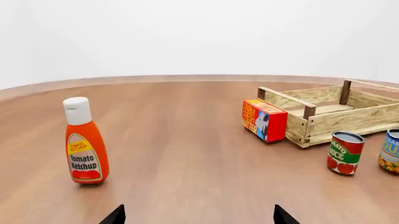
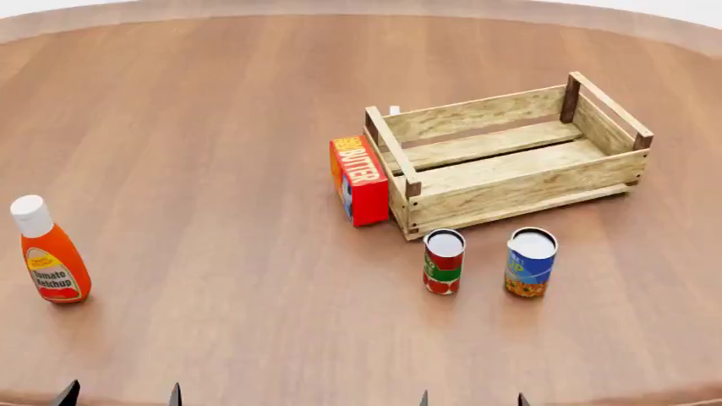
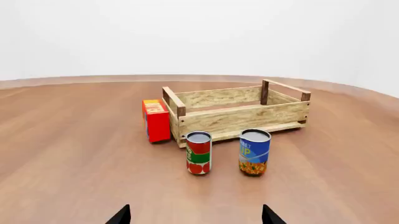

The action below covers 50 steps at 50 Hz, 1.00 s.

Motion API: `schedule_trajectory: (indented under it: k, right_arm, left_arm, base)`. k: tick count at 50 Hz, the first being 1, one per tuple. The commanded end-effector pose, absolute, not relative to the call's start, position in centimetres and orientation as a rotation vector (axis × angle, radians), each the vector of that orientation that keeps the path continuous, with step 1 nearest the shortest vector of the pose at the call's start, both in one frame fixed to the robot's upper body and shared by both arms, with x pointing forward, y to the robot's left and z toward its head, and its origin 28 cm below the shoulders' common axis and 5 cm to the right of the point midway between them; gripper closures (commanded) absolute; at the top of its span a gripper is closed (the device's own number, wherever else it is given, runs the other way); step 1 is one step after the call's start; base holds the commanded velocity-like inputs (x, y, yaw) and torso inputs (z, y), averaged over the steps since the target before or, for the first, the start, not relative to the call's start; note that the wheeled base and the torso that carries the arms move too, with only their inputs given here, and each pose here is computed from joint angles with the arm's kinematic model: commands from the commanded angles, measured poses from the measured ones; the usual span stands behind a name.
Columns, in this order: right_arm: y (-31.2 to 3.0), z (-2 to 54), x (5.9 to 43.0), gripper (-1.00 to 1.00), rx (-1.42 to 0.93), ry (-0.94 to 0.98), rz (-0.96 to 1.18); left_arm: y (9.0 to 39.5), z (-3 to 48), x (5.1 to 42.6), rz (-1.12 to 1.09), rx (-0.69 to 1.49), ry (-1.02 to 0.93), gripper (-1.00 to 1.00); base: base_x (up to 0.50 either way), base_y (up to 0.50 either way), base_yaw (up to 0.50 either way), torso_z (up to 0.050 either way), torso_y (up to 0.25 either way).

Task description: Pick up the tomato sauce, and put it in the wooden tray.

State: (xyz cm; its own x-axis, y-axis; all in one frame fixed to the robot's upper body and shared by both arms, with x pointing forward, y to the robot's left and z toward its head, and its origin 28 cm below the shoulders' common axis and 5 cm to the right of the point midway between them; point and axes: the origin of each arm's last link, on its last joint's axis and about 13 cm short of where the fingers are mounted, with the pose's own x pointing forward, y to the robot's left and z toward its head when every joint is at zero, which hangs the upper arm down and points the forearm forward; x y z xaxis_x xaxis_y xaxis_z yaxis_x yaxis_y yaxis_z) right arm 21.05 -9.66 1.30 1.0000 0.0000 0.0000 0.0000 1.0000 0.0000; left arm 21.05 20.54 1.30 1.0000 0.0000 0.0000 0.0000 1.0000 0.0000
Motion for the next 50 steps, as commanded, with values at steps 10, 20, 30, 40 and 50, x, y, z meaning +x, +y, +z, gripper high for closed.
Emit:
schedule_trajectory:
  k: [10,20,30,40,50]
  right_arm:
    - [-9.42,1.45,20.93,-1.0,-0.017,0.005,-0.055]
    - [-9.36,1.34,20.92,-1.0,-0.002,0.025,-0.049]
    - [-9.44,1.32,21.04,-1.0,0.009,0.034,-0.053]
    - [-9.46,1.28,21.16,-1.0,0.014,0.048,-0.039]
    - [-9.49,1.32,21.14,-1.0,0.022,0.052,-0.031]
  left_arm:
    - [20.54,1.38,21.04,0.004,-0.004,0.0,-1.0]
    - [20.54,1.34,21.07,0.006,-0.006,0.001,-1.0]
    - [20.53,1.37,21.07,0.006,-0.001,0.002,-1.0]
    - [20.53,1.38,21.09,0.005,0.0,0.002,-1.0]
    - [20.55,1.36,21.08,0.006,0.002,0.002,-1.0]
  base:
    - [0.0,0.0,0.0,0.0,0.0]
    - [0.0,0.0,0.0,0.0,0.0]
    - [0.0,0.0,0.0,0.0,0.0]
    - [0.01,0.0,0.0,0.0,0.0]
    - [0.34,0.0,0.0,0.0,0.0]
